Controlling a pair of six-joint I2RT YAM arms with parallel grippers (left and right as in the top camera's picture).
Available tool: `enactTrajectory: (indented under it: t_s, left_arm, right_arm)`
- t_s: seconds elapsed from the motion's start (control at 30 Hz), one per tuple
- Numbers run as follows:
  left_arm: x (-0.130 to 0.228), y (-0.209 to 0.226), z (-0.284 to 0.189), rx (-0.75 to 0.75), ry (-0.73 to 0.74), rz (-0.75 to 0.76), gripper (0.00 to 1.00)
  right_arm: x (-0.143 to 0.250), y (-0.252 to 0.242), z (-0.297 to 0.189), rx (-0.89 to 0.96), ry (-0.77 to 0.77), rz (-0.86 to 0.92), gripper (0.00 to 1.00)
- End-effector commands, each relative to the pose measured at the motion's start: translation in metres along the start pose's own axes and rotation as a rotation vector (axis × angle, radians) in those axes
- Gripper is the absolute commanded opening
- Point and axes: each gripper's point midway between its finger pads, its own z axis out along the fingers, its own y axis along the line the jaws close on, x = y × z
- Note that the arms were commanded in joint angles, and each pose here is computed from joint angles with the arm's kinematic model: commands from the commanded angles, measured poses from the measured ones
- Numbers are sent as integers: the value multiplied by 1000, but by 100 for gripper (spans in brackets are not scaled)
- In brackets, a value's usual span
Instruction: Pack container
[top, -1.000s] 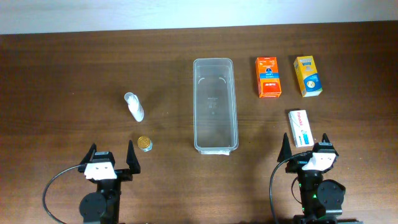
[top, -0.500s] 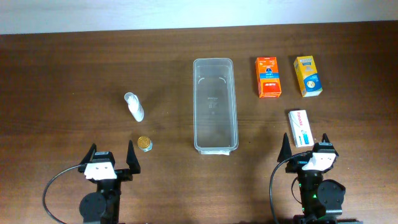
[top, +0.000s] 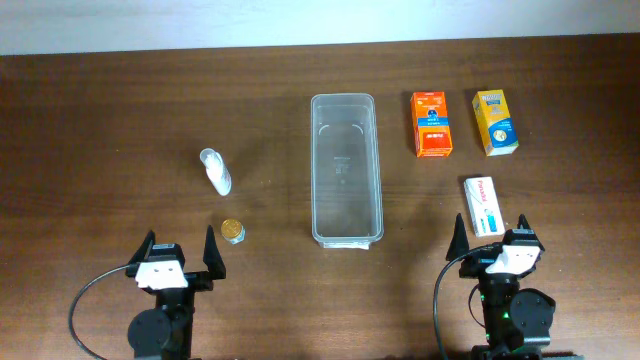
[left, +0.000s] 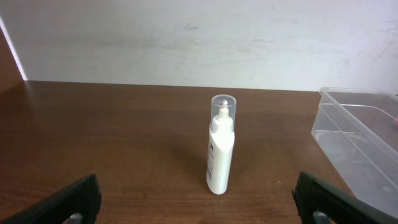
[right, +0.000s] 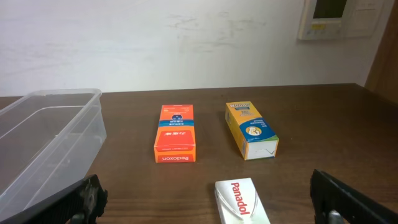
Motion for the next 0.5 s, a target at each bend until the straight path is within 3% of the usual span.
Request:
enactTrajectory:
  t_s: [0.0,0.47]
  left_arm:
    - [1,-2,0,11,-1,20,99]
    - [1,-1,0,11,-1,20,99]
  right_arm:
    - [2,2,0,-11,3,-7,98]
    - [-6,13,-1,-71,-30,18,98]
